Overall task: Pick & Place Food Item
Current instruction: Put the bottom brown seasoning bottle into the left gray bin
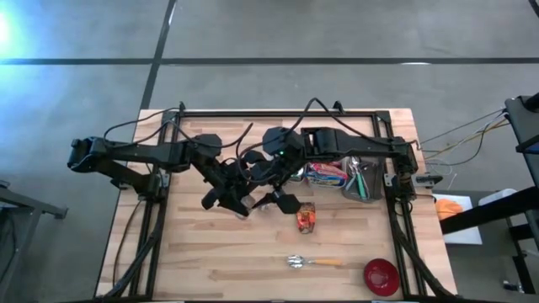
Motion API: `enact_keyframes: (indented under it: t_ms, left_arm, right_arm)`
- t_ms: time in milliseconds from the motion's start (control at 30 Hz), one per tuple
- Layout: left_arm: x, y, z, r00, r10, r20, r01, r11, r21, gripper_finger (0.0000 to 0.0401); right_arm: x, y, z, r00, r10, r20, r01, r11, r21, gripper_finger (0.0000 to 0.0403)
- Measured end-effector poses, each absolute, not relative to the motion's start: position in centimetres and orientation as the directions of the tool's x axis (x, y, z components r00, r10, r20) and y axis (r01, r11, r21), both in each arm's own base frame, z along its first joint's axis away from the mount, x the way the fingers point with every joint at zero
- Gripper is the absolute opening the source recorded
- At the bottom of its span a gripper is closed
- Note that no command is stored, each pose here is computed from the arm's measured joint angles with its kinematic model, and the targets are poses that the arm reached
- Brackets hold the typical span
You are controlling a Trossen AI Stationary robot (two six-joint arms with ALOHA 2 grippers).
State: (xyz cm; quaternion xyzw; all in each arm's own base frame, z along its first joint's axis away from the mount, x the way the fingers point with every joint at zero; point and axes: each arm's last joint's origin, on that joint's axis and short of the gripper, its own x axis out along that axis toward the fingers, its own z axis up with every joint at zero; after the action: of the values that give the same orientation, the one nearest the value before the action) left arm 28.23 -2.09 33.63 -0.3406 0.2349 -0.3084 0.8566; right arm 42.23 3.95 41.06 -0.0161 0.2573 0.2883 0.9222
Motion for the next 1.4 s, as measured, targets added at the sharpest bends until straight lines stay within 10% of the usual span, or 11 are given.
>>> enact_keyframes:
  t_ms: [733, 1400]
  left_arm:
    - [28.22, -2.08, 33.54, 0.700, -0.686, -0.199, 0.392, 0.602, -0.695, 0.0181]
    - [28.19, -2.11, 33.72, 0.695, -0.692, -0.196, 0.410, 0.605, -0.682, 0.0181]
  right_arm:
    - [42.24, 3.96, 41.01, 0.701, 0.522, -0.486, -0.543, 0.833, 0.110, 0.0194]
    - [42.34, 3.88, 41.29, 0.714, 0.524, -0.465, -0.504, 0.845, 0.180, 0.0089]
